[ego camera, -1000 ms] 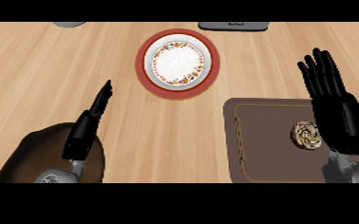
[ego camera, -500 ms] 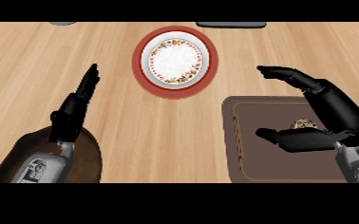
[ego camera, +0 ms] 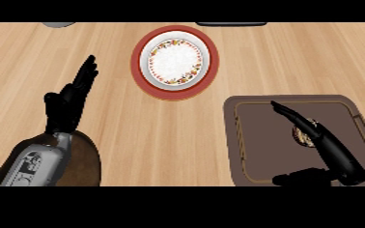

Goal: Pick the cupcake from the tray and place it in the plate

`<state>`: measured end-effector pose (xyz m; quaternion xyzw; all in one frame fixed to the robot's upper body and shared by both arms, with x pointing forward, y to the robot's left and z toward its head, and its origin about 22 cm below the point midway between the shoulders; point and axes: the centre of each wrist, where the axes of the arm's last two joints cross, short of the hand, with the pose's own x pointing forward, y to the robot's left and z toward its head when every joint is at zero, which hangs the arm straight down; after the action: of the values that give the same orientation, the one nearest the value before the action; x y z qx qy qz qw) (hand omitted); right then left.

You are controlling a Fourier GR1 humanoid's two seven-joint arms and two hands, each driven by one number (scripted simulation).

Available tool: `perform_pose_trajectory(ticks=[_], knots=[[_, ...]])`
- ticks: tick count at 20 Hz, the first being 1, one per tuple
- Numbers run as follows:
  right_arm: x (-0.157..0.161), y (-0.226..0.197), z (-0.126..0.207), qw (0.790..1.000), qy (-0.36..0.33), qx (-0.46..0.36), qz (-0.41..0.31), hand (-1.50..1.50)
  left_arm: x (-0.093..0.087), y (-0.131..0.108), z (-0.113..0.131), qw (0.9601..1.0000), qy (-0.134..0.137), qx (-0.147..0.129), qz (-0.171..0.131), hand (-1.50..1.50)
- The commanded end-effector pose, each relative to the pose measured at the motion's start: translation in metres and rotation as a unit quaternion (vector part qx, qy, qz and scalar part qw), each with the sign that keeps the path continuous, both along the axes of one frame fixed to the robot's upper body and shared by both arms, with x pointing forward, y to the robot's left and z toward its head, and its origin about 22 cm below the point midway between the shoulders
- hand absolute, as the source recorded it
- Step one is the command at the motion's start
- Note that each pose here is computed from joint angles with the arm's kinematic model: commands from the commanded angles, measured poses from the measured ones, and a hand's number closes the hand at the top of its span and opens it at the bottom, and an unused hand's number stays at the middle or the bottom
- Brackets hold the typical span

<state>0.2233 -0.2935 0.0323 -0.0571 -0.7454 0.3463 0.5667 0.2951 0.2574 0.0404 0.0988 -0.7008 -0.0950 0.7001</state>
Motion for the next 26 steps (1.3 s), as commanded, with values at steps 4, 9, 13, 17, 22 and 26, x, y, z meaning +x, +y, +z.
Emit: perform_pose_trajectory(ticks=[4,9,13,17,22,26], knots=[[-0.013,-0.031,0.061,0.995,-0.093,-0.034,-0.019,-1.50,0.006,0.000,0.000,1.0000,-0.002,0.004,0.007,0.00],[0.006,-0.066,0.118,0.978,-0.030,-0.203,-0.038,-1.50,0.000,0.015,-0.006,1.0000,-0.002,-0.005,0.000,0.00],[0.005,-0.058,0.151,0.957,0.034,-0.284,-0.037,-1.50,0.007,-0.005,0.001,0.9999,-0.003,0.010,0.004,0.00],[0.011,-0.053,0.150,0.947,0.062,-0.311,-0.041,-1.50,-0.001,-0.011,-0.001,1.0000,0.006,0.001,0.001,0.00],[0.020,-0.053,0.148,0.938,0.104,-0.329,-0.027,-1.50,0.010,0.016,-0.002,0.9999,-0.006,0.008,-0.006,0.00],[0.028,-0.042,0.106,0.938,0.112,-0.326,-0.026,-1.50,0.003,0.001,0.006,0.9999,0.008,0.000,-0.008,0.00]])
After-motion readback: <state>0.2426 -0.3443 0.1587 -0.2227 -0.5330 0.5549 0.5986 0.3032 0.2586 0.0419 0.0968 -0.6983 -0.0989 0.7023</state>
